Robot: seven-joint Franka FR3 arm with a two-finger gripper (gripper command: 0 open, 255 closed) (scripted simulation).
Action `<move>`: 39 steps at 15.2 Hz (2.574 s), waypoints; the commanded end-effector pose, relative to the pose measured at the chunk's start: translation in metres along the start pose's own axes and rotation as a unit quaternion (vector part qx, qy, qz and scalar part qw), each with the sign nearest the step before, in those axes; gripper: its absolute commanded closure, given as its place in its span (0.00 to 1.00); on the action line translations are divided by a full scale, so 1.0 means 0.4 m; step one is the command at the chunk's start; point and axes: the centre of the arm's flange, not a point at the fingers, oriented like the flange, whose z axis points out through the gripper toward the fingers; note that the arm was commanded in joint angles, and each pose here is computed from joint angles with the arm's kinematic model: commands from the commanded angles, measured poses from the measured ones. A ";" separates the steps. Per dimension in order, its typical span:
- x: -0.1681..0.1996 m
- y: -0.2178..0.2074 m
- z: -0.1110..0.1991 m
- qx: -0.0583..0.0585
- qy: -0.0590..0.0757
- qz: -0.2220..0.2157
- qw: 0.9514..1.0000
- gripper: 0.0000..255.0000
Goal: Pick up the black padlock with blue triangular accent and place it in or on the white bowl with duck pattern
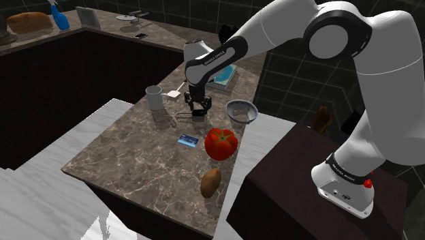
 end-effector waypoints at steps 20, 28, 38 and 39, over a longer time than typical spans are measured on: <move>-0.008 0.033 -0.257 -0.001 0.000 0.000 1.000 1.00; 0.065 0.147 -0.299 -0.001 0.000 0.000 1.000 1.00; 0.249 0.421 -0.296 -0.001 0.000 0.000 1.000 1.00; 0.268 0.448 -0.296 -0.001 0.000 0.000 1.000 1.00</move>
